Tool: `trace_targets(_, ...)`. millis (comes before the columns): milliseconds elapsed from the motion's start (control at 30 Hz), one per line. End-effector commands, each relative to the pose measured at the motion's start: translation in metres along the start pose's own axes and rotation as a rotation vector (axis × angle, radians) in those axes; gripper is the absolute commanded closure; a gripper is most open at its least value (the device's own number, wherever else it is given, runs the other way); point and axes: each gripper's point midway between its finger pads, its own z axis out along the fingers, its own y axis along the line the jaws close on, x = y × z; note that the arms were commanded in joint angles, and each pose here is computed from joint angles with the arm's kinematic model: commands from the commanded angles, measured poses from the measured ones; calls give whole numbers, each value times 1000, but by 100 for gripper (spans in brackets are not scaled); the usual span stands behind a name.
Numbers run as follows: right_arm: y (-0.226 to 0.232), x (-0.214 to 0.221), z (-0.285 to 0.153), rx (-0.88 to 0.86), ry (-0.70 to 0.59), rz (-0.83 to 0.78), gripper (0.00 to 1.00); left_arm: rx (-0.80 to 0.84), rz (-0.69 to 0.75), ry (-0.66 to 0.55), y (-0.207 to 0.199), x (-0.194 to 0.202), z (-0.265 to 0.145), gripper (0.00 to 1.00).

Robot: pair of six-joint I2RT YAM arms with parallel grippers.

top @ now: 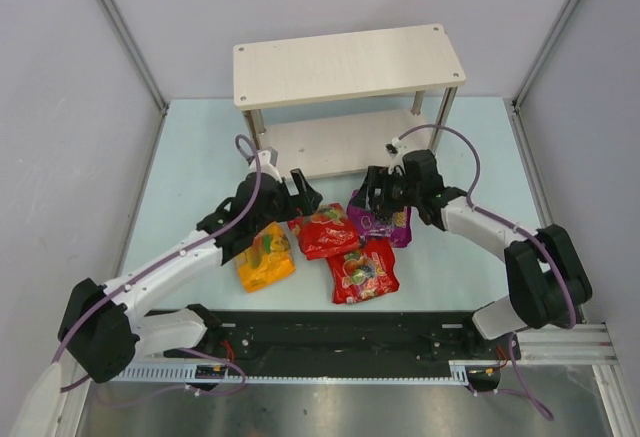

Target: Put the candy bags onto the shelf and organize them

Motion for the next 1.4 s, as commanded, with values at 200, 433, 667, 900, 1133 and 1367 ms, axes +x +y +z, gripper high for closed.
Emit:
trace_targets(200,46,31,24,-171,103,-1,22,-36,-5,29,6,7,9,0)
trace_targets(433,60,60,34,-229,197,17,37,-58,-3,54,15,19,9,0)
trace_targets(667,75,57,28,-309,202,12,100,-77,-4,47,23,22,4,0)
trace_targets(900,89,15,6,-281,-5,-206,100,-96,-7,36,32,24,-1,0)
trace_targets(1133,75,16,4,-99,-73,-414,100,-100,-22,47,35,32,4,0)
trace_targets(1367,33,54,16,52,61,-339,46,-104,-28,78,38,42,11,0)
